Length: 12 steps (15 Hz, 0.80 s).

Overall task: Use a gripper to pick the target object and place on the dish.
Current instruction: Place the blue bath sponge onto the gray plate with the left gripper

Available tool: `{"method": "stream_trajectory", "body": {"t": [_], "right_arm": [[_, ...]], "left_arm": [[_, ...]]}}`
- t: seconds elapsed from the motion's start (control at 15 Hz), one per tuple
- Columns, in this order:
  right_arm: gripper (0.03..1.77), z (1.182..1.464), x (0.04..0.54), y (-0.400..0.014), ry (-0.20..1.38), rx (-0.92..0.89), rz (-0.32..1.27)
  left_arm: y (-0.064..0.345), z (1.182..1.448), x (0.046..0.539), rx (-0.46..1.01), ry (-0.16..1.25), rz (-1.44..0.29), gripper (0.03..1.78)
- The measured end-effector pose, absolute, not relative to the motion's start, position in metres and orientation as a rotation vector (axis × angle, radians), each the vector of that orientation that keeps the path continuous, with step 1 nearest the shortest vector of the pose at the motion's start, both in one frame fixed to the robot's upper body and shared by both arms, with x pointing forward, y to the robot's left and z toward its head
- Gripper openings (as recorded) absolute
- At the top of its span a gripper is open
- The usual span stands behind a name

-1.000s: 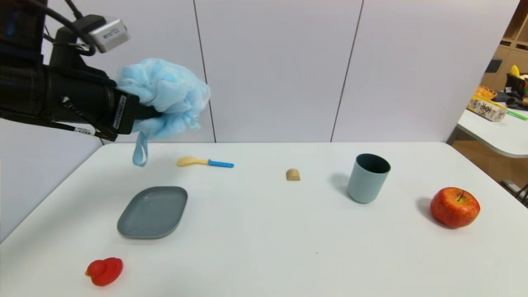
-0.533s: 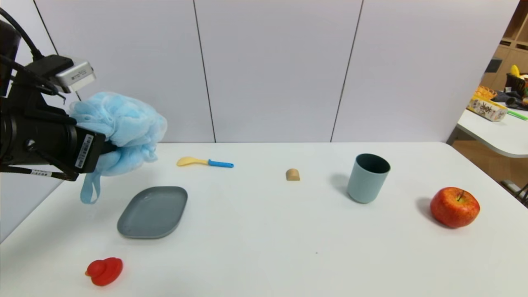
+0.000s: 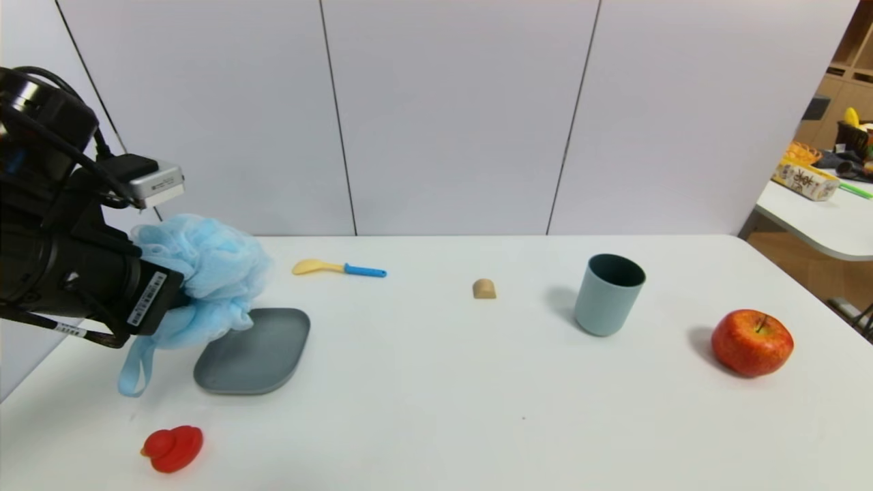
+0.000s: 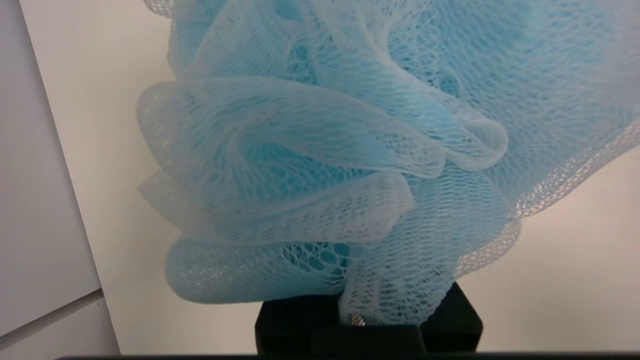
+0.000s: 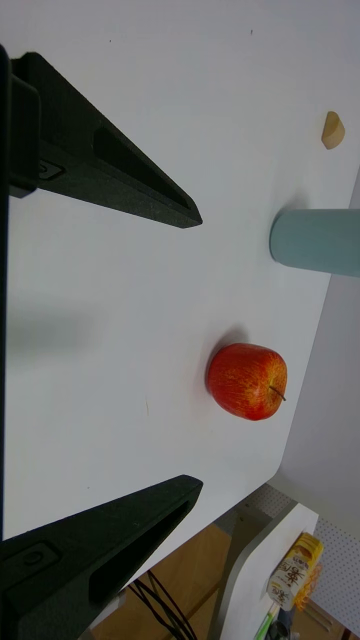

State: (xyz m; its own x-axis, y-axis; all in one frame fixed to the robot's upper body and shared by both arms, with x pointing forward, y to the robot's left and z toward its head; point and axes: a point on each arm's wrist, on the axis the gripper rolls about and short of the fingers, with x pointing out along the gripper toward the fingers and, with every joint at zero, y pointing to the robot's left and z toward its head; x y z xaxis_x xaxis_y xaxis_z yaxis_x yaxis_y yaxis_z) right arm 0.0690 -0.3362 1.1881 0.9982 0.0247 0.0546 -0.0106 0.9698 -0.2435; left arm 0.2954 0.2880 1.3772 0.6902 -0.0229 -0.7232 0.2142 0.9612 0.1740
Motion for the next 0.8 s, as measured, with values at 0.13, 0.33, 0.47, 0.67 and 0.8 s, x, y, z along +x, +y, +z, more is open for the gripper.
{"method": "stream_trajectory", "body": {"t": [0.13, 0.33, 0.47, 0.67, 0.8], "right_arm": [[1.71, 1.188, 0.069, -0.336, -0.057, -0.246, 0.018], [1.71, 1.188, 0.069, -0.336, -0.057, -0.246, 0.018], [1.71, 1.188, 0.069, -0.336, -0.057, -0.246, 0.017], [1.71, 1.188, 0.069, -0.336, -0.057, -0.247, 0.018], [1.71, 1.188, 0.069, -0.336, -0.057, -0.246, 0.017]], "left_arm": [[0.286, 1.373, 0.304, 0.258, 0.825, -0.137, 0.26], [0.282, 1.366, 0.315, 0.265, 0.863, -0.143, 0.26], [0.28, 1.36, 0.321, 0.269, 0.887, -0.15, 0.26], [0.277, 1.353, 0.328, 0.273, 0.914, -0.159, 0.26], [0.275, 1.35, 0.332, 0.276, 0.926, -0.163, 0.26]]}}
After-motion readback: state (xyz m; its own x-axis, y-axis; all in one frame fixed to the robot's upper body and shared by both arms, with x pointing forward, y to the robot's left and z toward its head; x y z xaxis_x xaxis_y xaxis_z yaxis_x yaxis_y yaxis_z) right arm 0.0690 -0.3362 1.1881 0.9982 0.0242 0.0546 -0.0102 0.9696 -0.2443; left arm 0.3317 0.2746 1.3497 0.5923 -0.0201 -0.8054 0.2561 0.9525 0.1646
